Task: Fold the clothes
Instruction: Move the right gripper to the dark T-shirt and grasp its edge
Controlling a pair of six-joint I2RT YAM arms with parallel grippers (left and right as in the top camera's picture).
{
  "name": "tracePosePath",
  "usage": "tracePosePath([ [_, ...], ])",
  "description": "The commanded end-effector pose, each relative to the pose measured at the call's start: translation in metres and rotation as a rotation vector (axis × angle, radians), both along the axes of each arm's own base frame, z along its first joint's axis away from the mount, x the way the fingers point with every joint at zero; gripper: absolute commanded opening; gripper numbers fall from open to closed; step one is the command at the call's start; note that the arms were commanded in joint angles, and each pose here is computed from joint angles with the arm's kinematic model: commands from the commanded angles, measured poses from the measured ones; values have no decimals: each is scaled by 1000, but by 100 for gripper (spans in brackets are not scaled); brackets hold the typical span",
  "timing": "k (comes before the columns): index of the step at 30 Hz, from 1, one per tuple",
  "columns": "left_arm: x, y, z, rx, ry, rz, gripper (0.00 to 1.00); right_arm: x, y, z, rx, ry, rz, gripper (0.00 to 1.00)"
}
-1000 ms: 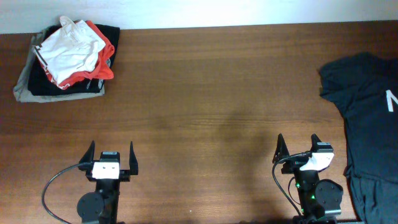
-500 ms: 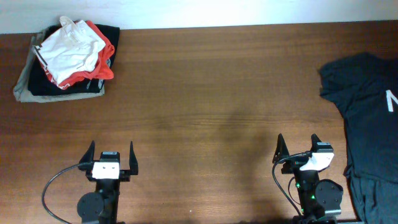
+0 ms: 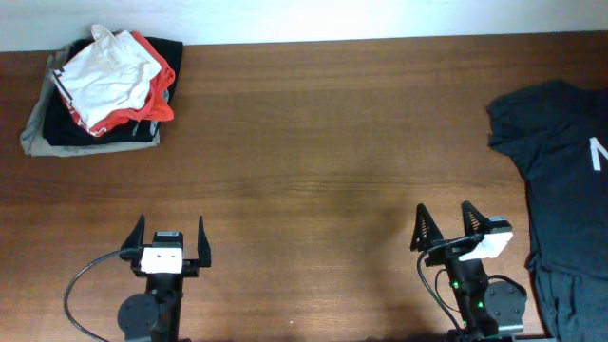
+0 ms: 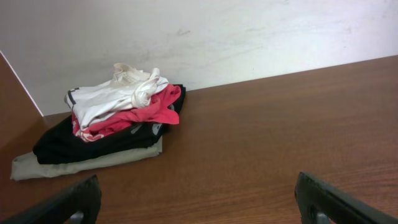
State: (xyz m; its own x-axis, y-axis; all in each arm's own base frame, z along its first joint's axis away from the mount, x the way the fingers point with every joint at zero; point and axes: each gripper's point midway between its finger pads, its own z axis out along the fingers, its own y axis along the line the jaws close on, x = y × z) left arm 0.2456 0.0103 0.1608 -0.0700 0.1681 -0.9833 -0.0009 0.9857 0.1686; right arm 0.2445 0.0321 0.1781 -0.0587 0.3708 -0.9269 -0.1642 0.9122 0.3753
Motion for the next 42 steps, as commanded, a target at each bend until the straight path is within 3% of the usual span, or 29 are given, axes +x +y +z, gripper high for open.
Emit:
tracePosePath([
  [1, 0, 3, -2, 13, 1, 12, 99, -3, 13, 1, 143, 22, 82, 99],
  [8, 0, 3, -2, 13, 1, 12, 99, -9, 31, -14, 145, 93, 183, 99],
  [23, 0, 3, -2, 13, 1, 12, 99, -16, 48, -5, 184, 78, 294, 99],
  [34, 0, 3, -2, 13, 1, 12, 99, -24, 53, 40, 64, -118, 338, 99],
  [37, 0, 3, -2, 13, 1, 12, 99, -23, 41, 63, -50, -204, 250, 99],
  [42, 0, 3, -2, 13, 1, 12, 99, -15, -21, 109, -176, -235, -142, 99],
])
